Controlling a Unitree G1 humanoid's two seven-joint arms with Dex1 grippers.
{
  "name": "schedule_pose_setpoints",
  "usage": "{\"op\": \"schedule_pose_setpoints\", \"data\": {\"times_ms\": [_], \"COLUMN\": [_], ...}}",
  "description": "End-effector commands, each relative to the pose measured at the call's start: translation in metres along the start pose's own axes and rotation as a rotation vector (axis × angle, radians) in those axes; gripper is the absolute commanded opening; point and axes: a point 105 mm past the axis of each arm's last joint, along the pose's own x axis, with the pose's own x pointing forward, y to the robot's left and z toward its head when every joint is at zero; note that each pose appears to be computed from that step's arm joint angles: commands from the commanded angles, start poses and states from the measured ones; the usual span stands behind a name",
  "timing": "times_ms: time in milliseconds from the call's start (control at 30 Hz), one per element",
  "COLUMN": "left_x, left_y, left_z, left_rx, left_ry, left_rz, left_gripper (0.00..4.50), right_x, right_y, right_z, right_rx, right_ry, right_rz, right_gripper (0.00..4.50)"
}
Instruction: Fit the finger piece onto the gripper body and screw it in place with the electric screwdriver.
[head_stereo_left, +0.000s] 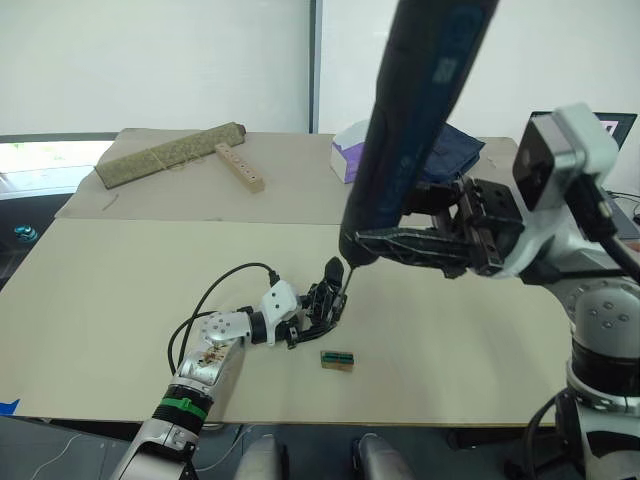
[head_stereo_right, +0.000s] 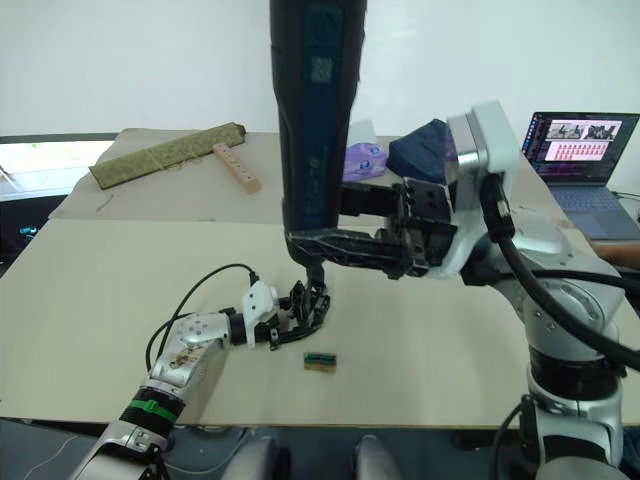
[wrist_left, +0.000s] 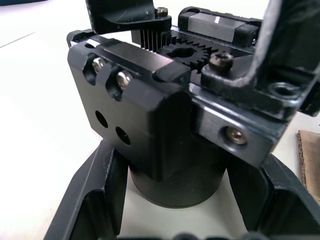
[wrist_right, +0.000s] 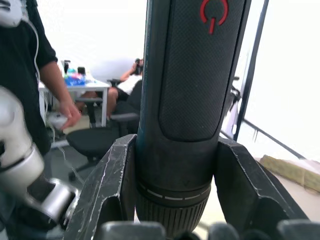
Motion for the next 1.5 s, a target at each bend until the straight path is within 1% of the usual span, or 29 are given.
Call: {"op": "schedule_pose_setpoints", "data": {"times_ms": [33, 200, 467, 867, 1233, 1500], "left_x": [0.000, -0.002, -0.003, -0.005, -0.005, -0.006], "left_y": [-0.005, -0.005, -0.006, -0.007, -0.009, -0.011], "left_z": [-0.015, -0.018, -0.019, -0.020, -0.022, -0.023], "left_rx": [-0.035, -0.037, -0.042, -0.047, -0.053, -0.062], "left_ry": [0.053, 0.066, 0.075, 0.082, 0.086, 0.094], "left_rz": [-0.011, -0.012, -0.019, -0.018, -0.022, -0.027], "left_gripper": [2.32, 2.32, 2.32, 2.32, 2.32, 2.32], "right_x": [0.012, 0.025, 0.033, 0.032, 0.033, 0.034], "right_y": [-0.006, -0.012, -0.021, -0.024, -0.025, -0.024], "right_z": [0.004, -0.003, -0.020, -0.034, -0.044, -0.055], "right_rx": [-0.039, -0.041, -0.047, -0.051, -0.044, -0.048], "right_ry": [-0.022, -0.018, 0.007, 0.053, 0.068, 0.089], "right_rz": [-0.001, 0.000, 0.001, -0.015, -0.029, -0.025], "right_gripper": [1.82, 1.82, 1.82, 1.82, 1.82, 1.82]}}
